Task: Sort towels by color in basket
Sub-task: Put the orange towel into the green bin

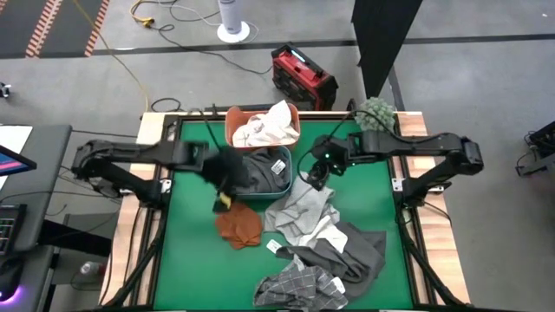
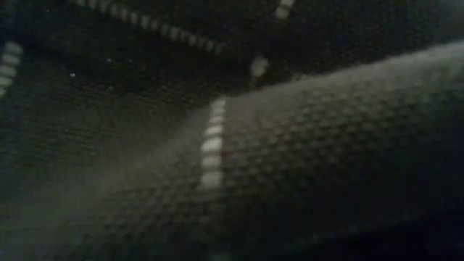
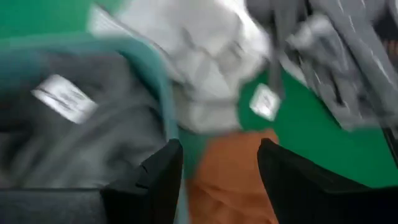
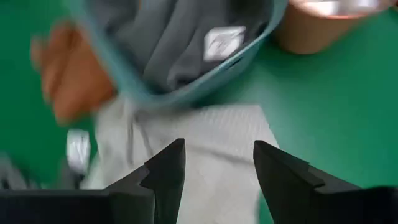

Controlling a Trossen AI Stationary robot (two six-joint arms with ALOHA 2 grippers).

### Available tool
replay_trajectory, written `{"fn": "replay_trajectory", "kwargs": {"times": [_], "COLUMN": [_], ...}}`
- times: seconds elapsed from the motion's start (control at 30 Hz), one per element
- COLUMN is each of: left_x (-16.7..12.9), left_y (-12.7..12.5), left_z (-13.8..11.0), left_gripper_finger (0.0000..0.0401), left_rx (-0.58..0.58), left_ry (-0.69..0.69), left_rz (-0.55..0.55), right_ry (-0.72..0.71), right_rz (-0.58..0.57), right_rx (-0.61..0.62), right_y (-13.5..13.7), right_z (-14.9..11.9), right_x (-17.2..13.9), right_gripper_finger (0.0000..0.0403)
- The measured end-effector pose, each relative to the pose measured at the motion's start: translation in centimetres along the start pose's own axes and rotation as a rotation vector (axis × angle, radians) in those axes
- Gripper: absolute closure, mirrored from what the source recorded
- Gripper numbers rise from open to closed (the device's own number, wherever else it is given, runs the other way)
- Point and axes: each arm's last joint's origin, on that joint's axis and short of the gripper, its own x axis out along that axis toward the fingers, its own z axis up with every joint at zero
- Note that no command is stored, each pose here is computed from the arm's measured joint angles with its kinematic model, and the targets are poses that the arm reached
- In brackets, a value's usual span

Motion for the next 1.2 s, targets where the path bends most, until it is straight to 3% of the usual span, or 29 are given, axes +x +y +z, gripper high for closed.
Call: {"fn": "replay_trajectory", "kwargs": {"times": [0.07,0.2,0.43,0.7,0.93,1.2], "left_x": [0.7,2.4,5.6,6.6,7.4,11.9], "left_y": [-2.0,-5.2,-8.5,-10.4,-10.8,-11.4], "left_z": [-0.6,-2.6,-6.9,-9.6,-9.6,-10.4], "left_gripper_finger": [0.0205,0.0205,0.0205,0.0205,0.0205,0.0205], "left_rx": [0.027,0.067,0.052,0.077,0.117,0.143], "left_ry": [0.045,0.127,0.194,0.205,0.183,0.267], "left_rz": [-0.029,-0.064,-0.082,0.048,0.078,0.098], "right_ry": [-0.066,-0.167,-0.237,-0.262,-0.305,-0.339], "right_rz": [0.001,0.019,0.149,0.151,0.187,0.156], "right_rx": [0.122,0.195,0.392,0.517,0.528,0.493], "right_y": [0.9,3.7,9.5,14.5,17.2,17.5], "right_z": [-0.1,-0.6,-3.1,-8.1,-8.9,-7.7], "right_x": [0.1,1.1,3.2,4.2,3.4,2.5], "right_gripper_finger": [0.0186,0.0186,0.0186,0.0207,0.0224,0.0237]}}
